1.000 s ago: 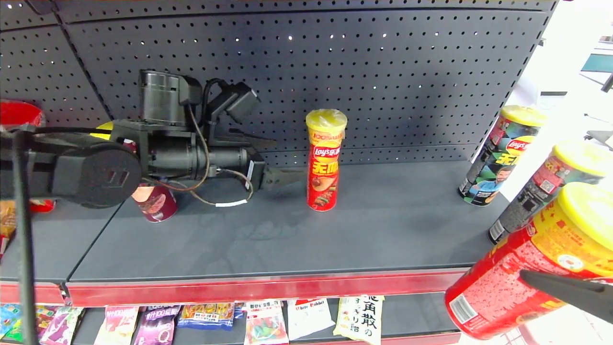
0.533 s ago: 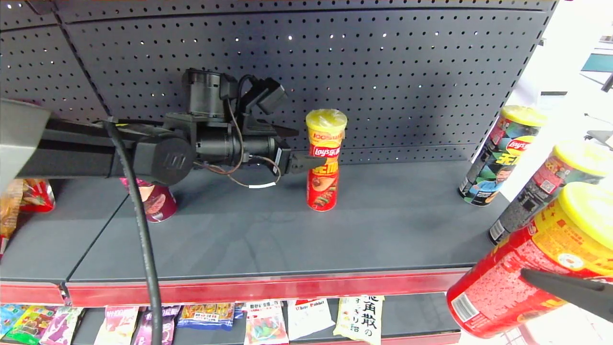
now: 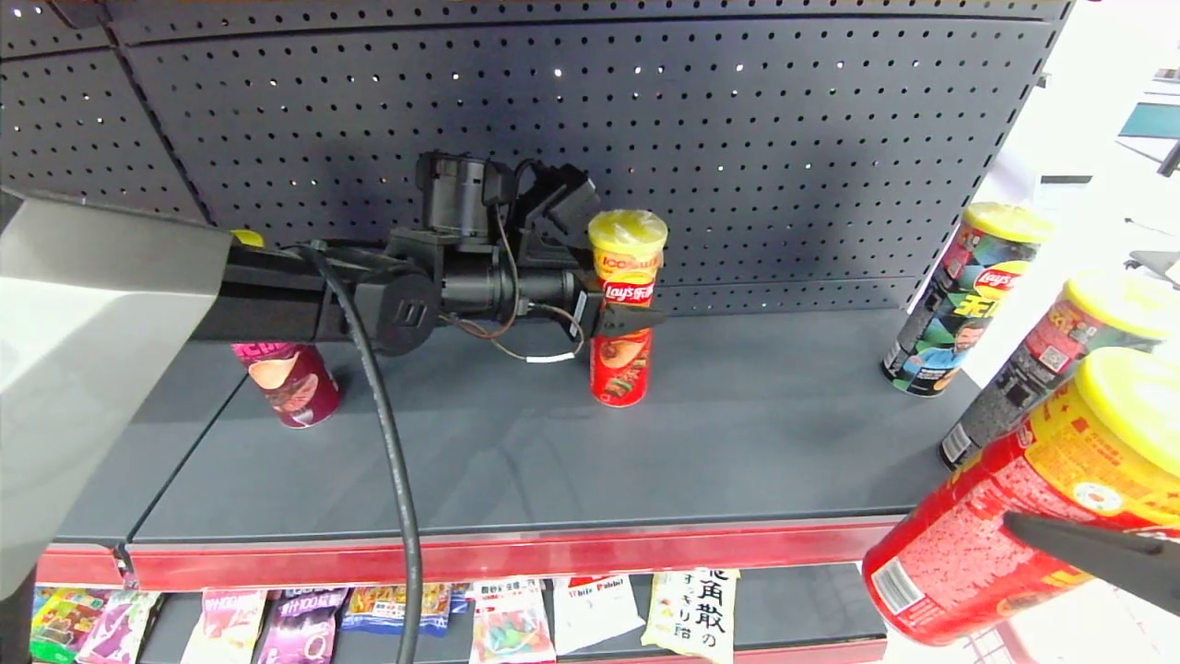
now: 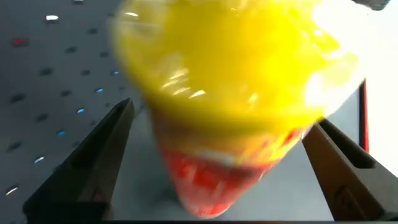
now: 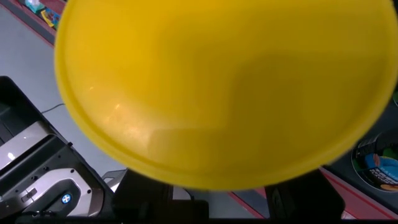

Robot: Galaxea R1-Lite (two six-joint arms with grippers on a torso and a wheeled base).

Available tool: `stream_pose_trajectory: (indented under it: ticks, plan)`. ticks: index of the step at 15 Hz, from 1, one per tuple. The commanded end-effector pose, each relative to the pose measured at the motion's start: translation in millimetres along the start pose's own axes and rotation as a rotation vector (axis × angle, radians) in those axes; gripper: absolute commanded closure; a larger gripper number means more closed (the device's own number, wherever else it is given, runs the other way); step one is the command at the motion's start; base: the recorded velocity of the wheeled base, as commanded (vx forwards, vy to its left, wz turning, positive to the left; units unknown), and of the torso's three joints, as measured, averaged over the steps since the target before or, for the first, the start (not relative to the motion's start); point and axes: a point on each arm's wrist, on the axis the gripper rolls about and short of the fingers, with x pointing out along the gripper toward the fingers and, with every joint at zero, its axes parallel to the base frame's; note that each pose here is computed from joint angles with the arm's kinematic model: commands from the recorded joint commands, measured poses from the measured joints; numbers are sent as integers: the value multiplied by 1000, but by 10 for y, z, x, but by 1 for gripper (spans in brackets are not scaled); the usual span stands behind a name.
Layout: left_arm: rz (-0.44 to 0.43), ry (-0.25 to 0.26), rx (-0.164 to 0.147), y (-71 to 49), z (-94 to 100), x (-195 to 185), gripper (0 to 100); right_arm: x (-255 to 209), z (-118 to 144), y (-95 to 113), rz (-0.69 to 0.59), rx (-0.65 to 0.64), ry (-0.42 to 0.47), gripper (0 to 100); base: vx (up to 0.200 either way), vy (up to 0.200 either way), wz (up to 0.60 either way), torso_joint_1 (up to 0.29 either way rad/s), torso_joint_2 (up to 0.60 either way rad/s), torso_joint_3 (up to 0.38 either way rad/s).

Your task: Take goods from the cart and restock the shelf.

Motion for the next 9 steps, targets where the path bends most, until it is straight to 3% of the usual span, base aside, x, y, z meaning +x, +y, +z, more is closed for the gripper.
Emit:
stream_pose_trajectory:
  ticks: [1,4,5,8,9]
  plan:
    - [-6,3,-5,32,-58,92,0,1,0,0,1,-1,1,100,0,0,0,0,0,0]
    - [-15,3,-3,36,-94,176,0,1,0,0,-1,-1,1,100,0,0,0,0,0,0]
    - [-18,5,-4,33,-108,191,100,5,0,-1,1,0,2,100,0,0,0,0,0,0]
    - [-29,6,-23,-14,-96,207,100,19,-2,-5,2,2,8,100,0,0,0,0,0,0]
    - [-31,5,-44,-27,-81,196,100,22,2,-6,2,2,8,100,0,0,0,0,0,0]
